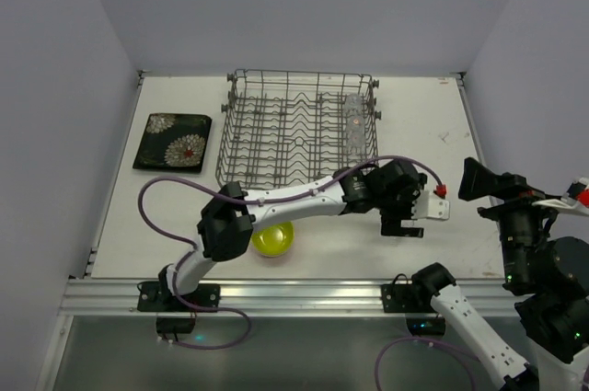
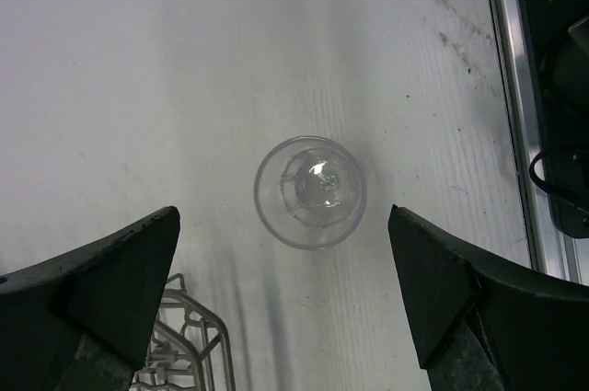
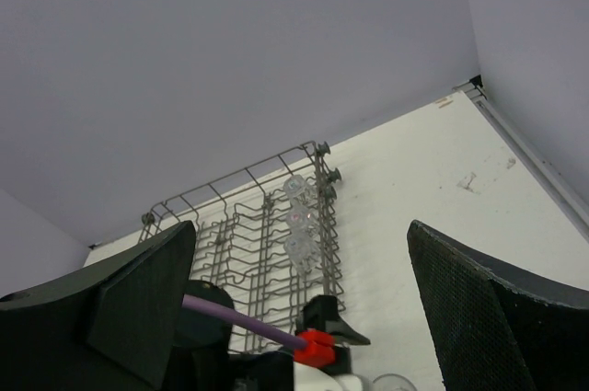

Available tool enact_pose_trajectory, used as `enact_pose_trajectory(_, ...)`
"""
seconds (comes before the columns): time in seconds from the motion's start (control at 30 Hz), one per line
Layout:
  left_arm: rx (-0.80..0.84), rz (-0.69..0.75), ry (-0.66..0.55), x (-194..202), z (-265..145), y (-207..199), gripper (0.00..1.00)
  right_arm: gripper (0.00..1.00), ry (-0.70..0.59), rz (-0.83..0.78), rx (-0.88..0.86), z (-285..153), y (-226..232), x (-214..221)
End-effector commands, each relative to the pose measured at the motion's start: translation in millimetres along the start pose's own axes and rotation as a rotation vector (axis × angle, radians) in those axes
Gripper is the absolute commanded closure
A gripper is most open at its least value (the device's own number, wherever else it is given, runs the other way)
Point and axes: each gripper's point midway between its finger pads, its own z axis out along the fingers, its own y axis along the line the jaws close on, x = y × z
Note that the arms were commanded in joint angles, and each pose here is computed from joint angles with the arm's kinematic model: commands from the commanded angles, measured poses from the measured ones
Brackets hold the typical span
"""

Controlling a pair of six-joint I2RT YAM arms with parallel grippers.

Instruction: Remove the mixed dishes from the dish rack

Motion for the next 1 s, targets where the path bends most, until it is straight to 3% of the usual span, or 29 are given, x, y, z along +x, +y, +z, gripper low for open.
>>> enact_pose_trajectory(0.0, -0.035, -0.010, -0.224, -63.9, -42.0, 12.7, 0.00, 0.01, 0.008, -0.004, -0.016, 5.4, 8.0, -1.7)
enact_pose_trajectory(0.1, -0.181, -0.114, -0.288, -72.7, -62.7, 41.0, 0.00, 0.01, 0.017, -0.015, 0.006, 12.0, 7.1, 3.6)
enact_pose_trajectory(0.13, -0.242, -0.179, -0.282, -57.9, -66.7, 57.5, 0.00, 0.01, 0.023, -0.020, 0.017, 14.9, 6.5, 6.4)
enact_pose_trajectory(0.2, -0.391, -0.377, -0.347, -56.0, -94.6, 97.9, 0.00, 0.01, 0.028, -0.017, 0.046, 20.2, 4.9, 9.0)
enact_pose_trajectory(0.27, -0.512, -0.629, -0.336, -24.5, -117.7, 146.5, 0.00, 0.01, 0.034, -0.010, 0.058, 23.6, 5.5, 11.0)
enact_pose_trajectory(0.37, -0.547, -0.826, -0.328, 8.3, -135.0, 185.0, 0.00, 0.01, -0.001, 0.019, 0.049, 23.1, 7.2, 3.7)
enact_pose_trajectory(0.43, -0.583, -0.856, -0.318, 21.9, -140.3, 197.2, 0.00, 0.01, 0.008, 0.021, 0.032, 25.2, 11.6, 6.3)
enact_pose_trajectory(0.53, -0.763, -0.919, -0.243, 52.3, -146.3, 218.0, 0.00, 0.01, 0.041, 0.007, 0.018, 30.8, 16.7, 16.5)
enact_pose_trajectory(0.67, -0.908, -0.995, -0.088, 97.1, -132.7, 232.6, 0.00, 0.01, 0.079, -0.010, 0.008, 35.5, 19.5, 29.6)
enact_pose_trajectory(0.97, -0.881, -1.104, -0.134, 108.7, -98.9, 239.2, 0.14, 0.01, 0.103, -0.034, 0.003, 34.9, 17.6, 38.4)
